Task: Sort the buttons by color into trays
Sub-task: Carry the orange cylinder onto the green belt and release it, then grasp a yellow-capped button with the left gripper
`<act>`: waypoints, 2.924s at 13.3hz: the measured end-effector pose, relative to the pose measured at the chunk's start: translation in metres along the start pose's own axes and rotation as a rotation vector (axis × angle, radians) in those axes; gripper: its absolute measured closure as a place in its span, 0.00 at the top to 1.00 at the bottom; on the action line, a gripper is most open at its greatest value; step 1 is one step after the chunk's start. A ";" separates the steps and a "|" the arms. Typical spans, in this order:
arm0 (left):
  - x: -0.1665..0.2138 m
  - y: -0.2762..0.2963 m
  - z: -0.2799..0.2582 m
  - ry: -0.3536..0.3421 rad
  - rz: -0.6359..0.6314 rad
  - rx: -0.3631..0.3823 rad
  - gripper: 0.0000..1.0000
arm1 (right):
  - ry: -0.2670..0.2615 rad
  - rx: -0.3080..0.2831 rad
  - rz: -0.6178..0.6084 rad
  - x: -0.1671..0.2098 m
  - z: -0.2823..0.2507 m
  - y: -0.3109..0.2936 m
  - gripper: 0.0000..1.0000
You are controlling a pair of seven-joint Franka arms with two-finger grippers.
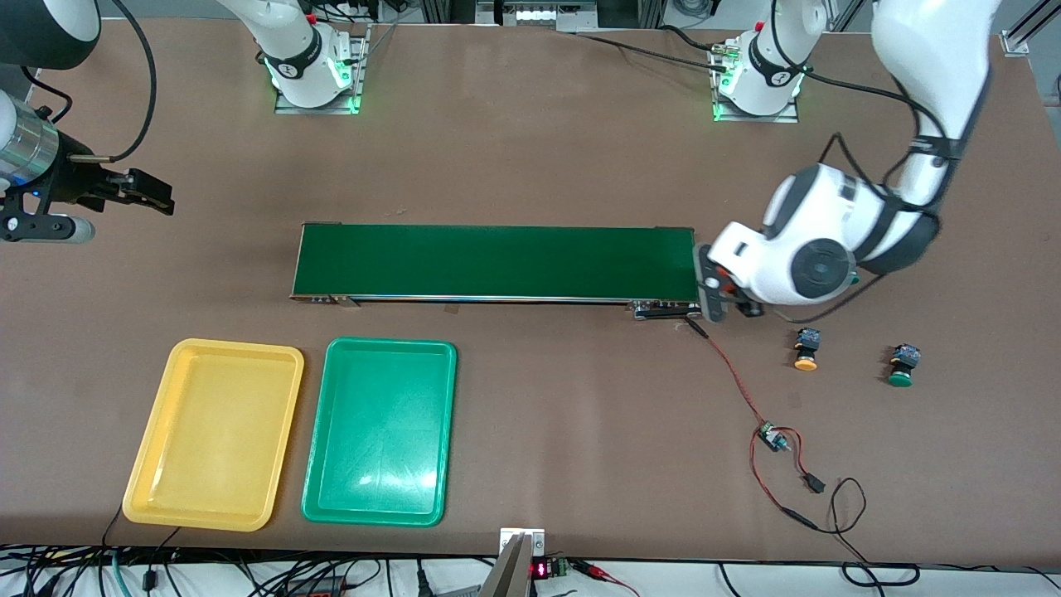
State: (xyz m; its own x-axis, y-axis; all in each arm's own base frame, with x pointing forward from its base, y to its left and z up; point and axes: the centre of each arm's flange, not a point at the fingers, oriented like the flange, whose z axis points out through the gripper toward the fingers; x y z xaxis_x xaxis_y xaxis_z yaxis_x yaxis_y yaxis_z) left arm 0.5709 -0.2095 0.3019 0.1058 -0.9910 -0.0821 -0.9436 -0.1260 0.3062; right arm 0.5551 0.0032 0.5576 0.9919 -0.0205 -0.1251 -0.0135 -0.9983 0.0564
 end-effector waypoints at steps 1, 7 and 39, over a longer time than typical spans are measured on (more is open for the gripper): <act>0.019 0.008 0.001 0.003 0.032 0.013 0.50 | 0.000 0.000 0.000 0.000 0.000 0.000 1.00; 0.078 0.022 0.044 0.036 0.127 0.028 0.50 | -0.001 0.000 0.000 0.000 0.000 0.000 1.00; -0.185 -0.133 0.057 0.042 -1.203 0.056 1.00 | 0.037 0.012 0.003 0.004 -0.017 0.000 1.00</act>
State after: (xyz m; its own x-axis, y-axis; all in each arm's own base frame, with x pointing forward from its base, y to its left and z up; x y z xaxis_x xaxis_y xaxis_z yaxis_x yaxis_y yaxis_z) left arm 0.6587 -0.0073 0.2228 0.9362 -0.2415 -0.2553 -0.2463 -0.9691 0.0137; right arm 0.5611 0.0045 0.5737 0.9959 -0.0213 -0.0883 -0.0174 -0.9989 0.0446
